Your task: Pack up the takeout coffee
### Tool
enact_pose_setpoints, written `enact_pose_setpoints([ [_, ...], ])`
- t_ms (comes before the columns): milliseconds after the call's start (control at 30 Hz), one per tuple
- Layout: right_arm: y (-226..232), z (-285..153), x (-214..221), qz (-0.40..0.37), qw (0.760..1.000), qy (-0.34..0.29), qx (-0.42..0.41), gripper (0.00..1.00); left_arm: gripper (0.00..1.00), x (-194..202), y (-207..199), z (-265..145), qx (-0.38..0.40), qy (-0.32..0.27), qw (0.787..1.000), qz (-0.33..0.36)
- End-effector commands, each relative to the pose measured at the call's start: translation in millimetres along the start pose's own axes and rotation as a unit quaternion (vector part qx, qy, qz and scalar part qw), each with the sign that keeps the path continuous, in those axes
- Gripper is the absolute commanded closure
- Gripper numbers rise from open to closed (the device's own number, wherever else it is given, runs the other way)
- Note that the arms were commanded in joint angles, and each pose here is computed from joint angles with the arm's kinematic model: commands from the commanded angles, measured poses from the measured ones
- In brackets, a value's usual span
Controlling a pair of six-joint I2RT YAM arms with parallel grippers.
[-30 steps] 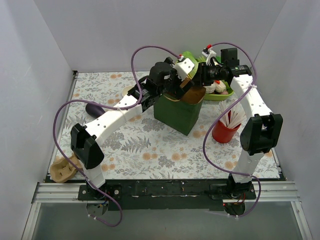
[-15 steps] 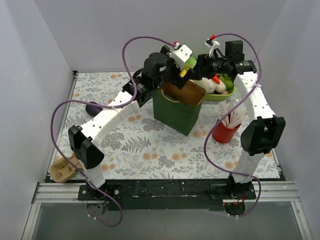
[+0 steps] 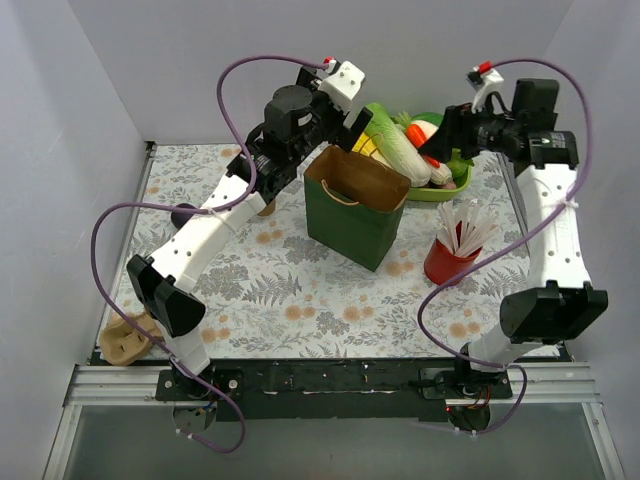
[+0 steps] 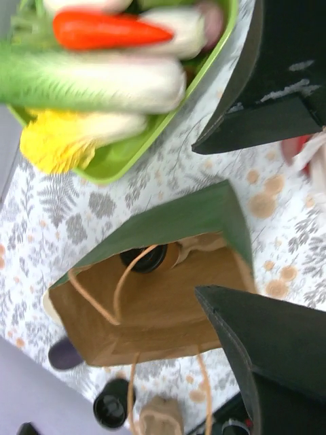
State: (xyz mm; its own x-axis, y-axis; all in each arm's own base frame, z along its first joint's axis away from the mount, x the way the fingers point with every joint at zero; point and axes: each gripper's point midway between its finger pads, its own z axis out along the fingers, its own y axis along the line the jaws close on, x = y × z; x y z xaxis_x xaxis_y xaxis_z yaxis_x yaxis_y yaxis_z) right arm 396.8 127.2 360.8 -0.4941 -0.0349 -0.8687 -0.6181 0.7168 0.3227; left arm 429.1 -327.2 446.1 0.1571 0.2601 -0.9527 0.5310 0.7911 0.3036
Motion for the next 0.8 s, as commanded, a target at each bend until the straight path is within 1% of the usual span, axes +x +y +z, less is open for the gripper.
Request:
enact_pose_setpoints([
  [0, -14.2, -49.6, 34.2, -0.017, 0.996, 0.052, 0.066, 0.22, 0.02, -43.0, 30.5, -37.1, -0.033, -0.043, 0.998, 0.008],
  [33, -20.6, -62.5, 40.2, -0.038, 0.994, 0.057, 0.084, 0.25, 0.02, -41.5, 32.1, -39.7, -0.034, -0.041, 0.999, 0.01],
  [67, -22.5, -69.0, 48.7, -0.04, 0.993, 0.067, 0.093, 0.28, 0.02, -40.3, 32.6, -40.6, -0.033, -0.04, 0.999, 0.011],
  [100, -29.0, -73.3, 67.8, -0.031, 0.99, 0.091, 0.107, 0.33, 0.02, -38.1, 34.7, -40.7, -0.034, -0.037, 0.999, 0.009],
  [167, -31.4, -87.3, 77.5, -0.057, 0.985, 0.101, 0.128, 0.37, 0.02, -36.0, 35.5, -42.5, -0.034, -0.034, 0.999, 0.008],
  [233, -34.0, -93.5, 92.4, -0.06, 0.981, 0.118, 0.141, 0.41, 0.02, -32.8, 37.1, -42.3, -0.035, -0.03, 0.999, 0.006],
  [300, -35.1, -94.6, 96.4, -0.069, 0.98, 0.121, 0.142, 0.44, 0.02, -30.1, 37.4, -42.1, -0.035, -0.027, 0.999, 0.005],
  [467, -48.9, -92.2, 99.8, -0.079, 0.975, 0.132, 0.157, 0.49, 0.02, -21.8, 36.6, -42.2, -0.033, -0.018, 0.999, 0.006],
  [633, -59.5, -87.4, 105.4, -0.095, 0.972, 0.144, 0.159, 0.5, 0.02, -16.2, 40.8, -43.3, -0.038, -0.012, 0.999, 0.009],
  [767, -68.7, -80.9, 108.6, -0.094, 0.972, 0.148, 0.159, 0.51, 0.02, -13.6, 42.0, -42.1, -0.04, -0.009, 0.999, 0.013],
])
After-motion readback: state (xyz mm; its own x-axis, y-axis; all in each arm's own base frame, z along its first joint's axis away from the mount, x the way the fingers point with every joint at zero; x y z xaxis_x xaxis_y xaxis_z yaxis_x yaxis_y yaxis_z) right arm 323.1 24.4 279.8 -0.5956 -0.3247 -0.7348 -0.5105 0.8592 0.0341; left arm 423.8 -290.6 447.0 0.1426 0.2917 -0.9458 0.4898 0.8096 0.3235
